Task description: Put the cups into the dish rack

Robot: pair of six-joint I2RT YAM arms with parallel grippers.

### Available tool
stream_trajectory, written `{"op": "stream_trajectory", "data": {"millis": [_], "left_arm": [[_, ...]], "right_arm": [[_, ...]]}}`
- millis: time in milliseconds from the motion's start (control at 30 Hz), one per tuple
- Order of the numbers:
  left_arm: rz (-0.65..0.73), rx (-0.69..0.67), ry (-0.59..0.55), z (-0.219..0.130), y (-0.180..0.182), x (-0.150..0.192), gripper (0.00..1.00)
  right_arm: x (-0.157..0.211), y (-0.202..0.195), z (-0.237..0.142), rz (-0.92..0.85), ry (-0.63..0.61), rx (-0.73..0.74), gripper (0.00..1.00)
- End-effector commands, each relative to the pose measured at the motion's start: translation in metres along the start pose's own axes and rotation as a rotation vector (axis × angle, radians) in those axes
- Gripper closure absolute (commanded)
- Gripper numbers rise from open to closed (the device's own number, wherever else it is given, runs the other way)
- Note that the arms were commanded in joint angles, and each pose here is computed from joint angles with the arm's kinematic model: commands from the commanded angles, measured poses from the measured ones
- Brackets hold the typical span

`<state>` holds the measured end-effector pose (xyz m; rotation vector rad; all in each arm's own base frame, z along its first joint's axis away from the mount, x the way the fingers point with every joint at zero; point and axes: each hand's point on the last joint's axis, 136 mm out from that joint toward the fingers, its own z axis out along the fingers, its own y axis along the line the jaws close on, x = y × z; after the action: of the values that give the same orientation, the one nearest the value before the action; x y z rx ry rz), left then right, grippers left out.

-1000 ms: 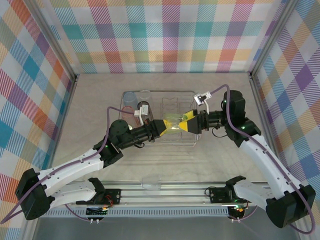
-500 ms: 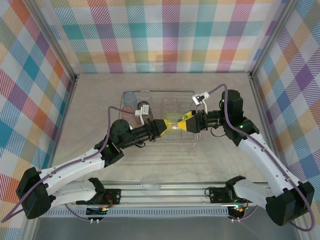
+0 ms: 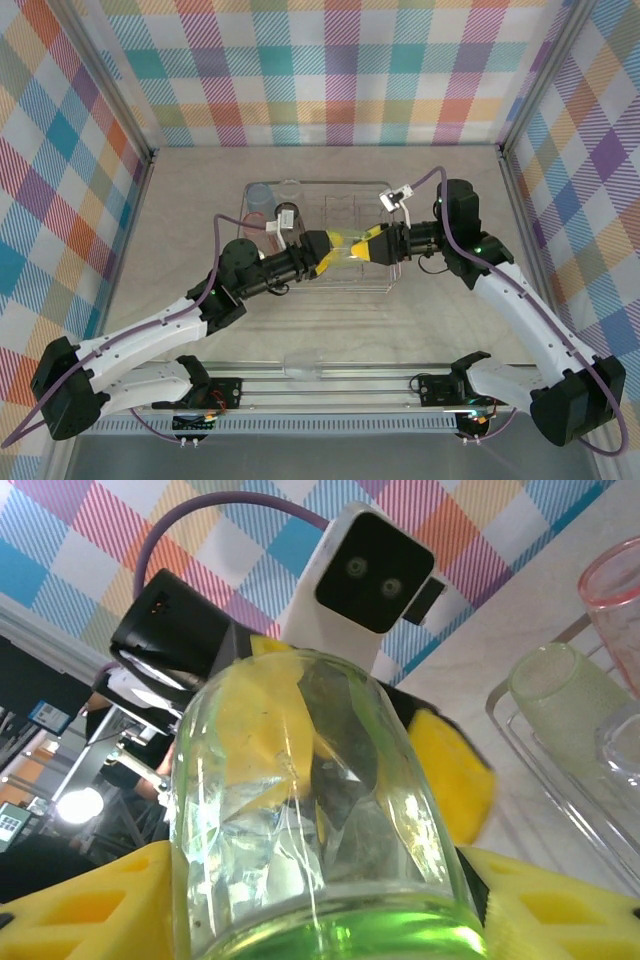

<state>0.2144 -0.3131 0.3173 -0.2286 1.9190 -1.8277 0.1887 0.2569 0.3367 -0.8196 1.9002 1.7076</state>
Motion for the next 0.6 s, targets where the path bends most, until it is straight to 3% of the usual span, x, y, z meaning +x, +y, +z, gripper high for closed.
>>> {"op": "stream_trajectory", "data": {"millis": [0, 67, 267, 467, 567], "left_arm": [[-0.002, 0.004, -0.057, -0.012, -0.005, -0.009, 0.05], [-0.002, -0.020, -0.080, -0.017, 0.000, -0.012, 0.00], [-0.005, -0.172, -0.199, -0.042, 0.025, -0.027, 0.00], [0.019, -0.589, -0.337, -0.099, 0.084, -0.042, 0.00], [0.068, -0.724, -0.359, -0.119, 0.096, -0.046, 0.00]], "right_arm": [[-0.006, 0.001, -0.001, -0.041, -0.008, 0.040, 0.76], [-0.005, -0.001, -0.003, -0.038, -0.004, 0.062, 0.78], [-0.005, -0.023, -0.010, 0.008, -0.012, 0.196, 0.94], [-0.004, -0.070, -0.027, 0.111, -0.005, 0.457, 1.00], [-0.004, -0.099, -0.043, 0.174, 0.032, 0.641, 1.00]]}}
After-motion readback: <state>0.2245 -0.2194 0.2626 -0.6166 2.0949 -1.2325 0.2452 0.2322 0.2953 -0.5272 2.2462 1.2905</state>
